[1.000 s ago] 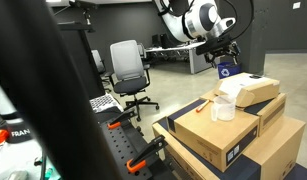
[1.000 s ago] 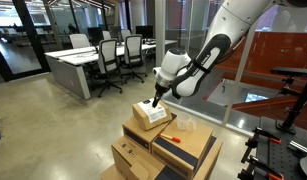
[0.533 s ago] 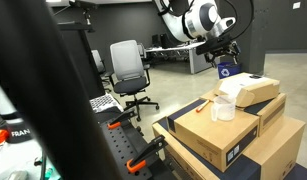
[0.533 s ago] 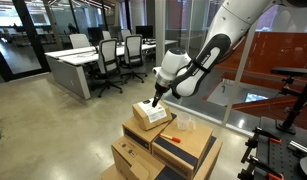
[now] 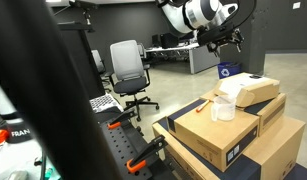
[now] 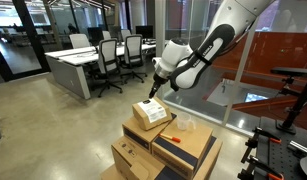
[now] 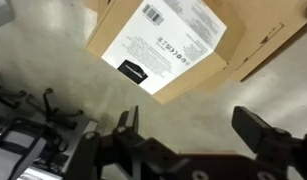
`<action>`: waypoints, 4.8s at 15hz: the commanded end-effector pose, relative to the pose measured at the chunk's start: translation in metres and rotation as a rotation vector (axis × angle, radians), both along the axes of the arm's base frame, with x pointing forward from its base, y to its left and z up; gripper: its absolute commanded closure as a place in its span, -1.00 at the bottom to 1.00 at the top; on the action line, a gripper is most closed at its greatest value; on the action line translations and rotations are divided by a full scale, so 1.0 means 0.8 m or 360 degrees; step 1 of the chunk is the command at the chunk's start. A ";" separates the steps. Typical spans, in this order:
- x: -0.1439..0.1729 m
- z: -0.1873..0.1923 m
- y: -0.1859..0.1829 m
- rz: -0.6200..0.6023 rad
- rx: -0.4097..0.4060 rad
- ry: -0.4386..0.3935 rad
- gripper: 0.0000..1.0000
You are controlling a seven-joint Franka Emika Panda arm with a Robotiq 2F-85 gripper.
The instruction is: Put the marker in the jug
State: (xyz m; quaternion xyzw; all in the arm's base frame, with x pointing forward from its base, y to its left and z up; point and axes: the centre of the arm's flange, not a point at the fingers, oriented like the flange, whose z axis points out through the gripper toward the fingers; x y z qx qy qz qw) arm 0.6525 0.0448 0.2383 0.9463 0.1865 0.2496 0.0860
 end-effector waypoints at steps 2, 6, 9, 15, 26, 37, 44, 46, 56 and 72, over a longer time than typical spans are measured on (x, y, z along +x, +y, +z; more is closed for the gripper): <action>-0.011 0.001 0.003 -0.0052 -0.0019 -0.0020 -1.00; -0.024 -0.008 0.012 0.0034 0.0013 0.0042 -1.00; -0.037 -0.011 0.023 0.0071 0.0001 0.0043 -1.00; -0.062 0.008 0.011 0.0130 -0.0043 -0.0062 -1.00; -0.104 -0.030 0.021 0.0376 0.0006 0.0200 -1.00; -0.097 -0.031 0.003 0.0476 0.0008 0.0251 -1.00; -0.093 -0.035 0.004 0.0526 0.0034 0.0397 -1.00; -0.088 -0.034 -0.002 0.0512 0.0034 0.0411 -1.00; -0.080 -0.040 -0.003 0.0623 0.0108 0.0642 -1.00; -0.089 -0.053 0.013 0.0707 0.0129 0.0707 -1.00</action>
